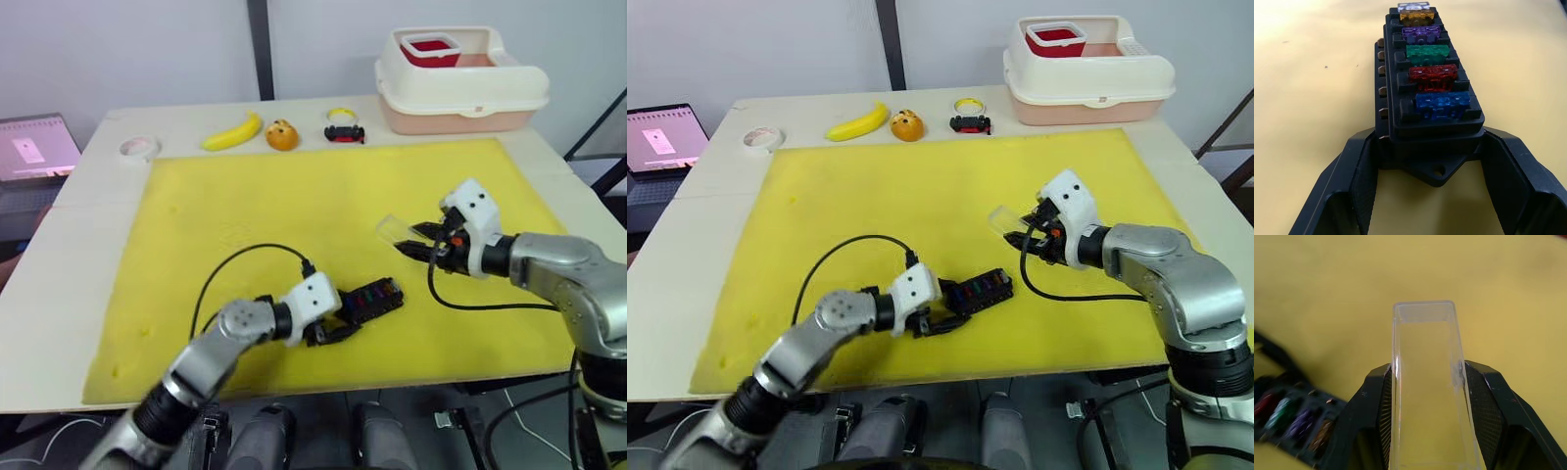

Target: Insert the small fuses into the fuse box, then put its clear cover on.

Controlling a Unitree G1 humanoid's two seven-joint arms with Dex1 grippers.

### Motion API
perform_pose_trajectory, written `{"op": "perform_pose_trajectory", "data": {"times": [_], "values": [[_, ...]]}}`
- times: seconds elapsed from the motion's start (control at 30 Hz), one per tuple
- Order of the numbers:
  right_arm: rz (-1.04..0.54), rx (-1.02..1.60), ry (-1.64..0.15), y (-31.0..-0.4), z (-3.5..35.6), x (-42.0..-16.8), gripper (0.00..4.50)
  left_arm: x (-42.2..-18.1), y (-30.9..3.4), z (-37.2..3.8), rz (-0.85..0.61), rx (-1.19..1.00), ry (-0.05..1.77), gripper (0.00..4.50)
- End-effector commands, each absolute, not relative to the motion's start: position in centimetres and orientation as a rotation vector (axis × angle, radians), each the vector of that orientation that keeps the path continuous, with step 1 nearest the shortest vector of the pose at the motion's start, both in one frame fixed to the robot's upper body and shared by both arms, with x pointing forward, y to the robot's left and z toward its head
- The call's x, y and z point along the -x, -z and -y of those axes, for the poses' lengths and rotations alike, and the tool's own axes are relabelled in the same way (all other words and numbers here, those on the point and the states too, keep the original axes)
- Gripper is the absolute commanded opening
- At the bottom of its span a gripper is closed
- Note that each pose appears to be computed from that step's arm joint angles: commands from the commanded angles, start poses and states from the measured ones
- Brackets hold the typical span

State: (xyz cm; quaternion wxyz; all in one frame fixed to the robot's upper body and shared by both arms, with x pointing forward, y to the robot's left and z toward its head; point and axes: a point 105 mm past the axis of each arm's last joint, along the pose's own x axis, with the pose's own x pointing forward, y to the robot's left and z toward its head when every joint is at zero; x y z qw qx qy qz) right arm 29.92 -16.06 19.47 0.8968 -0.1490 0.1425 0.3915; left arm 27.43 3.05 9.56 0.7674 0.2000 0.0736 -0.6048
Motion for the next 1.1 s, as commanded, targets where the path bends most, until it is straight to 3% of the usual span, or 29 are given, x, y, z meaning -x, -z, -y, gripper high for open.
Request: {"op": "perform_pose_trajectory", "data": {"times": [0.03,0.27,0.43,0.83,1.1], "values": [[-0.194,0.354,-0.957,-21.9,14.8,-28.6,1.65,-28.8,-10.2,-4.4,-0.141,-0.488,1.425,2.54],[-0.214,0.489,-1.18,-21.7,12.9,-27.5,1.65,-31.0,-10.6,-4.9,-0.13,-0.535,1.596,2.54],[-0.255,0.617,-1.259,-19.5,10.9,-27.7,1.65,-32.4,-9.9,-4.7,-0.121,-0.584,1.607,2.54],[-0.325,0.696,-1.223,-17.0,10.4,-28.7,1.65,-32.7,-9.7,-4.7,-0.092,-0.601,1.598,2.54],[-0.334,0.67,-1.255,-16.9,10.0,-28.4,1.65,-33.1,-9.7,-4.9,-0.096,-0.599,1.586,2.54]]}}
